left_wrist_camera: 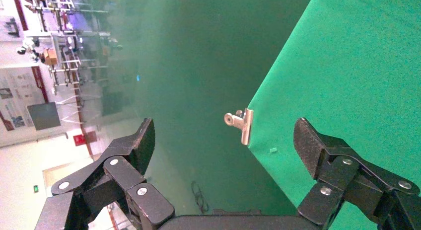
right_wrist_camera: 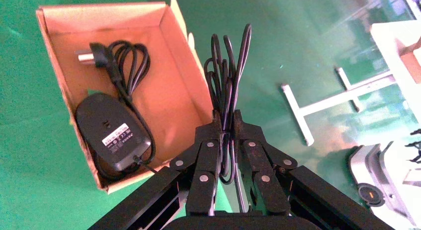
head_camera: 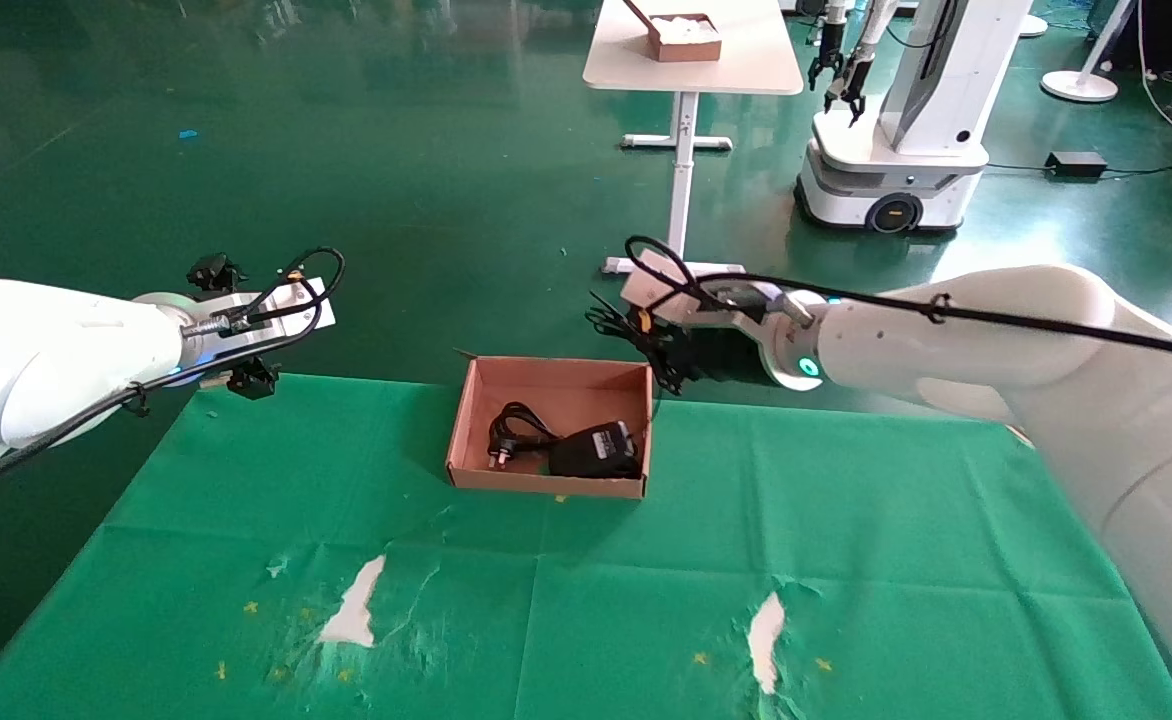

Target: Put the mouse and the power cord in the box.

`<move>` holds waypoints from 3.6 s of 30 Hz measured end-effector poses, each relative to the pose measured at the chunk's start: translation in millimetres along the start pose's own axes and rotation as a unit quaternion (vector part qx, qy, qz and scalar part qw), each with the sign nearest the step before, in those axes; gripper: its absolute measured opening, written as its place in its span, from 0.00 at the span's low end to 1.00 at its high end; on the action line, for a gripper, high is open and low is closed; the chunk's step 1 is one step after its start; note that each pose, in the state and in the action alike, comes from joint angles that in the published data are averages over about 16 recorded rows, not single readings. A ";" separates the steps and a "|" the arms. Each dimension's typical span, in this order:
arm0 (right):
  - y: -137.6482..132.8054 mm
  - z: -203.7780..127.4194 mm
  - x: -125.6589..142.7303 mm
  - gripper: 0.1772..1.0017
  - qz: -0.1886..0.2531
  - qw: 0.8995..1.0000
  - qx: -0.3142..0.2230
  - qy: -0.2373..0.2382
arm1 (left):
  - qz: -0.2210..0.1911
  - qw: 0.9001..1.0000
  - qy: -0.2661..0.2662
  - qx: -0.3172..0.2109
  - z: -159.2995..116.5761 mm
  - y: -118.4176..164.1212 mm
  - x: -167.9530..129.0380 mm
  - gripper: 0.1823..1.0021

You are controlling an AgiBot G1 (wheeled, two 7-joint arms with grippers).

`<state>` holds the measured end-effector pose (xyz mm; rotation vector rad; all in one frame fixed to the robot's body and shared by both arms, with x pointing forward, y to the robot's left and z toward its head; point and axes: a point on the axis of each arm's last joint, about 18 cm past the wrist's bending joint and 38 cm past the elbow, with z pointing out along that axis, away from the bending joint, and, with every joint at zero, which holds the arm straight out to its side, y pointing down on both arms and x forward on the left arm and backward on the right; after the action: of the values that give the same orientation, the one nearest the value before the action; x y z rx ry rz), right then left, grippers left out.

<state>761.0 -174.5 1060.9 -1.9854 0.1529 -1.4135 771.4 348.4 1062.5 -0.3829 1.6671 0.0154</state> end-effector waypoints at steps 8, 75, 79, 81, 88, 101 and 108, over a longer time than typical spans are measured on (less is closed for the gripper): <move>4.0 1.0 -0.6 0.07 0.004 1.000 -0.003 0.003 | 0.000 1.000 0.000 0.000 0.0 0.1 0.1 1.00; 61.9 -185.9 -77.2 1.00 0.199 0.923 0.268 -0.191 | -0.017 1.000 0.020 0.005 1.5 2.2 12.4 1.00; 62.2 -211.6 -83.7 1.00 0.193 0.915 0.286 -0.208 | -0.044 0.998 0.052 0.015 2.6 5.0 30.8 1.00; 61.9 -224.5 -87.2 1.00 0.190 0.911 0.295 -0.216 | -0.061 0.995 0.072 0.022 2.7 6.4 42.7 1.00; 59.4 -266.9 -100.1 1.00 0.172 0.899 0.319 -0.247 | -0.135 0.975 0.163 0.061 -4.1 9.3 90.5 1.00; 56.3 -295.5 -110.1 1.00 0.155 0.890 0.331 -0.271 | -0.248 0.904 0.304 0.171 -45.4 4.9 145.3 1.00; 56.4 -295.5 -110.1 1.00 0.155 0.890 0.331 -0.271 | -0.286 0.855 0.355 0.246 -79.9 3.3 153.0 1.00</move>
<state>475.4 -302.1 992.1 -1.5956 -0.2306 -0.5518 681.0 296.3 924.9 -0.5097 2.1182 -1.0990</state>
